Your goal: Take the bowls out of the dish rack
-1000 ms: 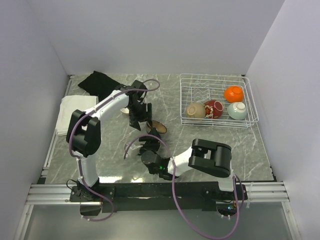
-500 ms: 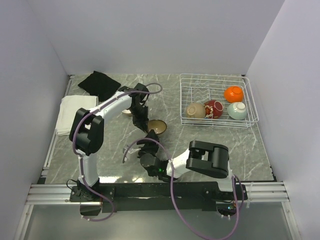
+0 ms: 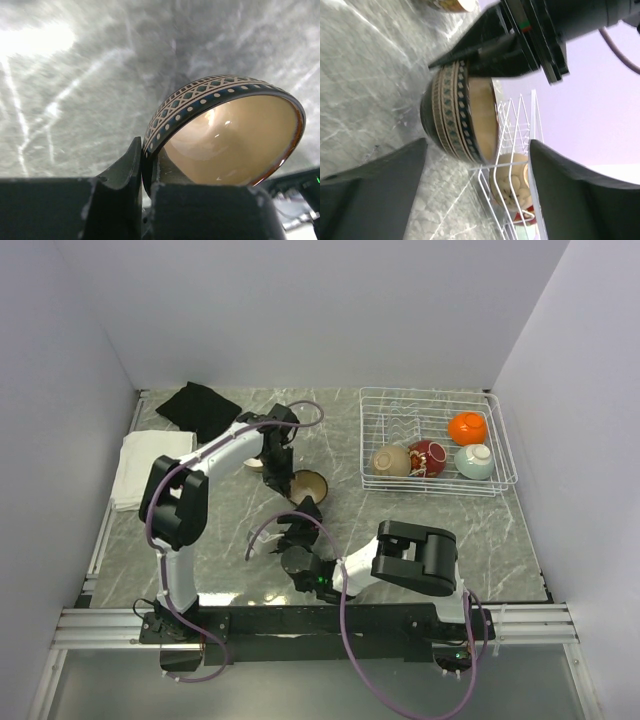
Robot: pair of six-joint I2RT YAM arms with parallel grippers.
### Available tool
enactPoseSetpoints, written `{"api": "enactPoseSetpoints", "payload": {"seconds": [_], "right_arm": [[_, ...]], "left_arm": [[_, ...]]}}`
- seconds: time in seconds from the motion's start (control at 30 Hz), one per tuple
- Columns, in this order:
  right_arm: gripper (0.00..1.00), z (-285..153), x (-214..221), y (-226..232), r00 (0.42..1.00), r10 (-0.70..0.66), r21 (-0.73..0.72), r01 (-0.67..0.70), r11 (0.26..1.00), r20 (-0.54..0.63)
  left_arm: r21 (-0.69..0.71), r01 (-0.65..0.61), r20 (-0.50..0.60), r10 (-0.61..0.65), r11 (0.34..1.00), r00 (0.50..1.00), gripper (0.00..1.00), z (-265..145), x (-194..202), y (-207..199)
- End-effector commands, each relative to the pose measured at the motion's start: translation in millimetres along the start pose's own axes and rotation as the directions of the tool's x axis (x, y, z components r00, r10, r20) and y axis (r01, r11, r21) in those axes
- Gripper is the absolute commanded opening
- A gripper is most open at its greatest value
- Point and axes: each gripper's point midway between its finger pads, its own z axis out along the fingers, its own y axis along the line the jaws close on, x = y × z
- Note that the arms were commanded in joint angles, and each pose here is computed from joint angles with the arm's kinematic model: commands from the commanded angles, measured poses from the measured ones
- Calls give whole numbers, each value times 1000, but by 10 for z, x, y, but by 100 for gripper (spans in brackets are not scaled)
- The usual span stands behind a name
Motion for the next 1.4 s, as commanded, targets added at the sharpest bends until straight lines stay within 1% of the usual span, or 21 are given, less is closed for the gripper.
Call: {"api": "enactPoseSetpoints", "payload": {"seconds": [0.0,0.03,0.17,0.2,0.23,0.3,0.33,0.4,0.53,0.67,0.77,0.87,0.9,0.97,1.0,1.03,1.07,1.1,1.17,1.3,1.37], "right_arm": [[96,7,-23,-168,995,97,66,-95,993,-24],[100,1,-19,-203,995,96,75,-93,993,-29],[100,-25,-20,-302,990,137,78,-134,988,-26],[100,-40,6,-276,992,120,58,-117,991,-36],[100,-54,-6,-316,985,168,50,-167,985,-28],[100,-86,54,-267,987,154,9,-154,988,-47],[100,-112,43,-304,977,209,4,-209,978,-44],[100,-155,92,-315,976,208,-32,-211,977,-64],[100,-256,171,-264,937,328,-115,-341,933,-119],[100,-355,236,-239,905,386,-199,-417,887,-178],[100,-421,258,-268,860,458,-238,-504,830,-224],[100,-453,350,-336,789,540,-265,-609,748,-292],[100,-432,426,-441,749,582,-240,-657,715,-317],[100,-438,427,-476,710,617,-280,-702,654,-339],[100,-449,436,-572,656,667,-263,-754,602,-355],[100,-414,473,-604,619,689,-280,-785,552,-378],[100,-418,505,-644,599,700,-283,-801,528,-390],[100,-426,482,-768,552,740,-274,-833,480,-384],[100,-392,566,-882,494,774,-254,-869,425,-396],[100,-392,750,-1206,335,858,-182,-941,284,-391],[100,-381,879,-1306,274,878,-148,-961,234,-392]], "left_arm": [[-3,-9,199,9,1000,980,1,-323,-351,-45],[-3,-9,229,9,1000,973,1,-370,-400,-44],[-34,-5,327,16,999,945,1,-513,-582,-7],[-32,-5,351,15,999,936,1,-574,-626,-13],[-39,2,370,13,999,929,1,-604,-667,8],[-28,12,414,1,1000,910,1,-727,-769,14],[-31,18,429,-3,999,903,1,-768,-809,34],[-19,35,471,-22,999,882,1,-915,-908,67],[5,63,531,-56,998,846,1,-1144,-1054,162],[41,104,553,-109,994,826,1,-1277,-1150,319],[75,137,557,-155,988,816,1,-1333,-1196,448],[93,153,547,-179,984,818,1,-1342,-1201,534],[90,155,544,-179,984,820,1,-1328,-1194,548],[86,151,545,-174,985,820,1,-1328,-1188,559],[83,153,541,-173,985,823,1,-1301,-1178,577],[88,152,534,-176,984,827,1,-1278,-1166,580],[90,162,540,-185,983,821,1,-1274,-1188,624],[84,173,533,-191,981,825,1,-1219,-1177,676],[83,206,531,-218,975,819,1,-1173,-1213,804],[83,240,514,-248,967,821,1,-1047,-1308,934],[79,244,518,-249,966,818,1,-1027,-1360,958]]}}
